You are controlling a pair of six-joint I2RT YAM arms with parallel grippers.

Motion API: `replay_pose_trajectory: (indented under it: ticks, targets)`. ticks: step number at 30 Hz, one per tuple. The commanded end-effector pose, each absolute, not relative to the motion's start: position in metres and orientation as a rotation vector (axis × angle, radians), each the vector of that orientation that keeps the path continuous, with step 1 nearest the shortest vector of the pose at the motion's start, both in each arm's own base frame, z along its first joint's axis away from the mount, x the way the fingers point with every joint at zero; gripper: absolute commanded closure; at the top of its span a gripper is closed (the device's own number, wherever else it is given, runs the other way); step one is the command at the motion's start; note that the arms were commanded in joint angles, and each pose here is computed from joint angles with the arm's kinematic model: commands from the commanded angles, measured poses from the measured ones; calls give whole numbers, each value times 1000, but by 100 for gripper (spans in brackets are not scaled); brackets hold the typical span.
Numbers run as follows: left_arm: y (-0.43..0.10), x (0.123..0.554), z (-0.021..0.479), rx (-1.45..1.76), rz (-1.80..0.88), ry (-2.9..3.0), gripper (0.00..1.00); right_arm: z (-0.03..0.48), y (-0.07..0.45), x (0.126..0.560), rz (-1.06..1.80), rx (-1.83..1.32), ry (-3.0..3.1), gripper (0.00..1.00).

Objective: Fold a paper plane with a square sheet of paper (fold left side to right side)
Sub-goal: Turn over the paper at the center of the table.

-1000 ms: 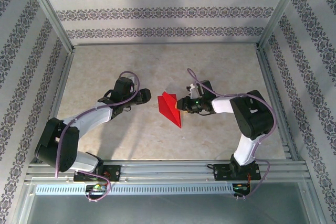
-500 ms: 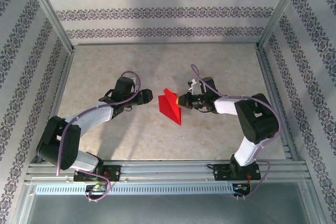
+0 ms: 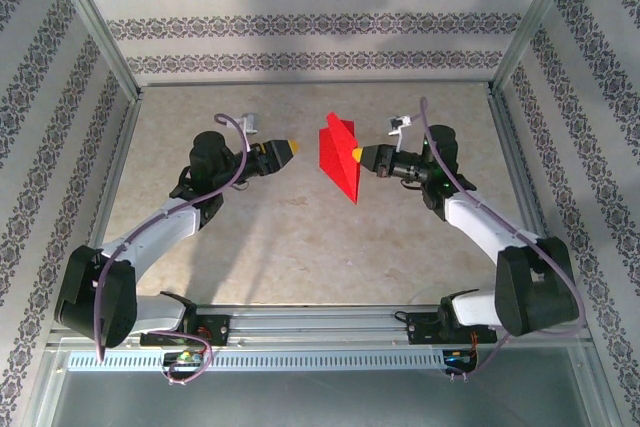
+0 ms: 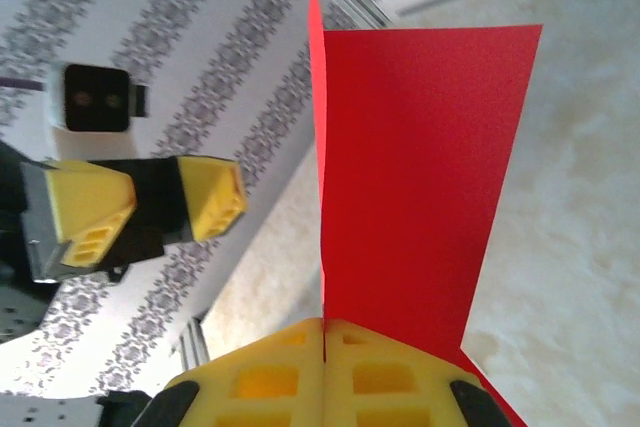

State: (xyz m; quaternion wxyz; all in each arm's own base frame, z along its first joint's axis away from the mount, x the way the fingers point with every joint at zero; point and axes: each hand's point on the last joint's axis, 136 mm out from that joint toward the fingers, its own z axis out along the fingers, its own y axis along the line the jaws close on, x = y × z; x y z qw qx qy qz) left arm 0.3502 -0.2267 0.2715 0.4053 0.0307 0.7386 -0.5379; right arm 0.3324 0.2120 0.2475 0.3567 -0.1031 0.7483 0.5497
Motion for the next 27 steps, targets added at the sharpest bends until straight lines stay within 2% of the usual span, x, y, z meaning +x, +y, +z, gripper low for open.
replay_pose_trajectory:
  ticks: [1,9,14,27]
  targets:
    - [-244,331,342,276,-1583,1623,39,304,213,320,1471,-378,1754,100]
    - [-280,318,357,431,-1664,1582,42,340,224,300,1563,-428,1645,100]
    - [-295,319,350,464,-1646,1626,42,343,230,294,1584,-437,1638,100]
    - [-306,325,334,473,-1590,1705,53,343,244,290,1624,-464,1636,100]
